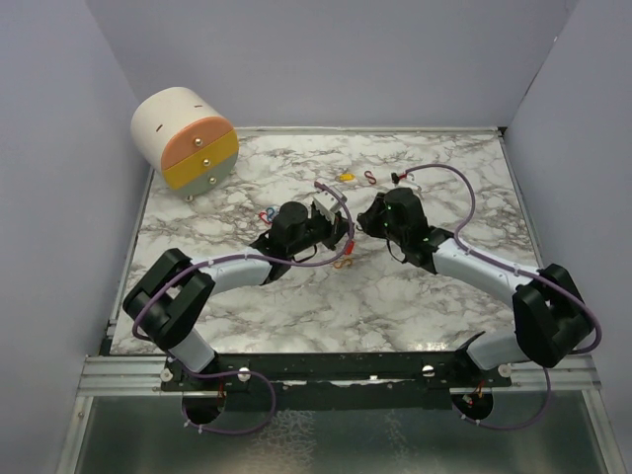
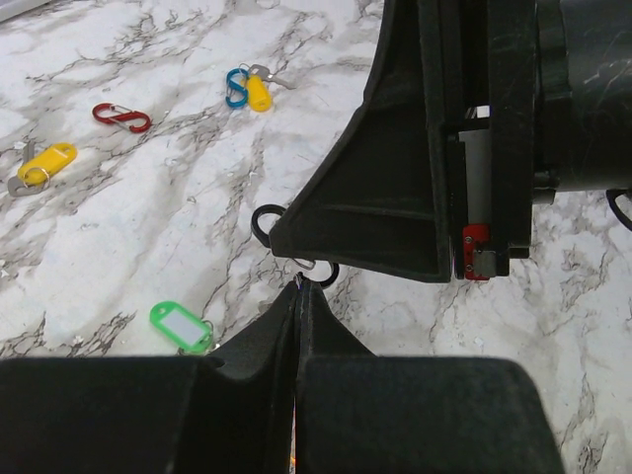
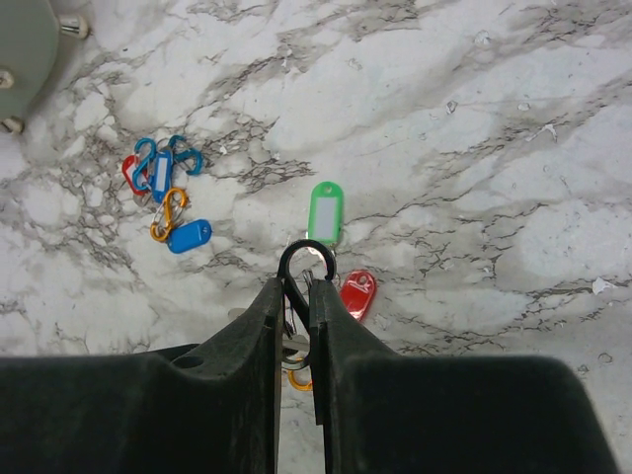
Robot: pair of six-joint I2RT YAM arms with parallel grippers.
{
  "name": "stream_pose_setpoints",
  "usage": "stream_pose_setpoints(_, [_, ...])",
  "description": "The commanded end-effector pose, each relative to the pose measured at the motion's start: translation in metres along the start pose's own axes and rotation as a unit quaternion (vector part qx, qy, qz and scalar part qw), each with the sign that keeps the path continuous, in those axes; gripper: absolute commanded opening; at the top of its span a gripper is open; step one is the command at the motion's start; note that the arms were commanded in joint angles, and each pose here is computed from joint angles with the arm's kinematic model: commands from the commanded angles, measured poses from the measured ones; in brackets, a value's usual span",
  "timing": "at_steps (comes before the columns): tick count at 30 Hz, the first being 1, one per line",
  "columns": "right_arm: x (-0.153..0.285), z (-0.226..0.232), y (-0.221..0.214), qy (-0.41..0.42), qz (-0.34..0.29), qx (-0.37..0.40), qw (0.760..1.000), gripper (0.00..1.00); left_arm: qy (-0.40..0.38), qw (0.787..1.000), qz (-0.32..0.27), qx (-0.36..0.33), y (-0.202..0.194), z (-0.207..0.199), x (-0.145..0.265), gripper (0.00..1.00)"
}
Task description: Put the keys on the keyring
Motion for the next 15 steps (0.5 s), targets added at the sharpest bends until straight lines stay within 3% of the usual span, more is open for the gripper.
stream_pose_setpoints(1, [0.0094,0.0101,0.0132,0.03,-0.025,-0.012,0.999,0.0,-0.027,0.999,-0.003,-0.019,-0.0034,-0.0076,-0.0037,0.0])
stream_pose_setpoints(15, [0.0134,0.0117,0.0171,0.034,-0.026,-0.008,0.999,0.0,-0.029,0.999,-0.008,-0.028,-0.0011,-0.0087,-0.0075,0.0])
Point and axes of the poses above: each gripper's point midway between its finger pads, its own x axis back along the fingers, its own z axis along the line the jaws close on, y = z × x, the point moved 4 cm from there along x, back along the fingers, and after that the axes turned 15 degrees about x, right-handed, at the moved point
